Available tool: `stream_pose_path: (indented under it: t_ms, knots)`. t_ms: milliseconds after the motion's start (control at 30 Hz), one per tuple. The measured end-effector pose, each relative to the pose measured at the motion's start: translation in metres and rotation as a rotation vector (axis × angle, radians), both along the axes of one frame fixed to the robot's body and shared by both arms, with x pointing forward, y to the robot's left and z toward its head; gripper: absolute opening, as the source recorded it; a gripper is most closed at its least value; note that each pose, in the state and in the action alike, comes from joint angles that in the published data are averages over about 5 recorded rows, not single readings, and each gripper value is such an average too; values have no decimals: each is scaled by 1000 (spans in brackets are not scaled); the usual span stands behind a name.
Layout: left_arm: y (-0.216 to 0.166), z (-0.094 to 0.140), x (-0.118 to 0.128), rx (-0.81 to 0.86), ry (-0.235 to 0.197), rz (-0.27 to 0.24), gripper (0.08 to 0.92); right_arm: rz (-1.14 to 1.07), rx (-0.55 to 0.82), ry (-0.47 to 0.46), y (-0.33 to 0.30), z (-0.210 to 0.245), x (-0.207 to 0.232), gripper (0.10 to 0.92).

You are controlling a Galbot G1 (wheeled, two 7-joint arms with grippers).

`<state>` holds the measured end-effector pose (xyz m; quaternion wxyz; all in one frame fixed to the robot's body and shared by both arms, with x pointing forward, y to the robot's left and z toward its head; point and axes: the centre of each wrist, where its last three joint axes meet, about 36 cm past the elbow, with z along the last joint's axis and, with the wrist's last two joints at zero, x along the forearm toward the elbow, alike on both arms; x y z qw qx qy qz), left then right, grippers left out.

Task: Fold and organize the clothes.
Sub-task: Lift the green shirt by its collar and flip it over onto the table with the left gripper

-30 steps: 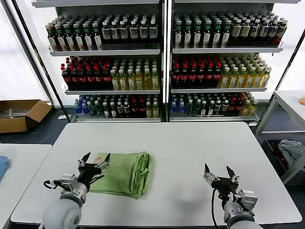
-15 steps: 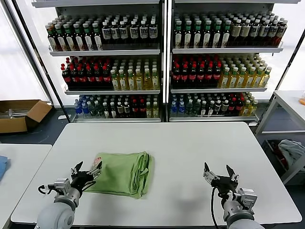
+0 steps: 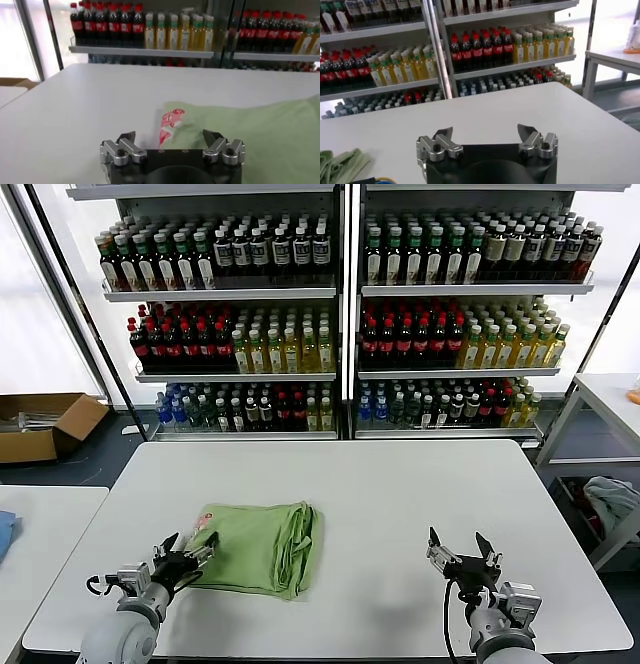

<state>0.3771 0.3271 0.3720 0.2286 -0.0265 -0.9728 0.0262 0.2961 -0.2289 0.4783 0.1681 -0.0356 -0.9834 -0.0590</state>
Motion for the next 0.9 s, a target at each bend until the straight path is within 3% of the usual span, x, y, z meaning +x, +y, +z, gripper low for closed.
stream_pose_path:
  t_ms: [133,433,767,900]
  knots:
    - [3,-5,0,-10,14,-2,741,1,0,-1,0,0,0,823]
    - [3,-8,-3,-33,19,-12,482,1,0,-4,1,0,1,823]
    - [-3,-11,-6,-45,0,-29,188,-1,0,1,0,-3,2,823]
    - [-1,-12,-5,-38,-11,-23,117,-1,-2,0,0,-3,3,823]
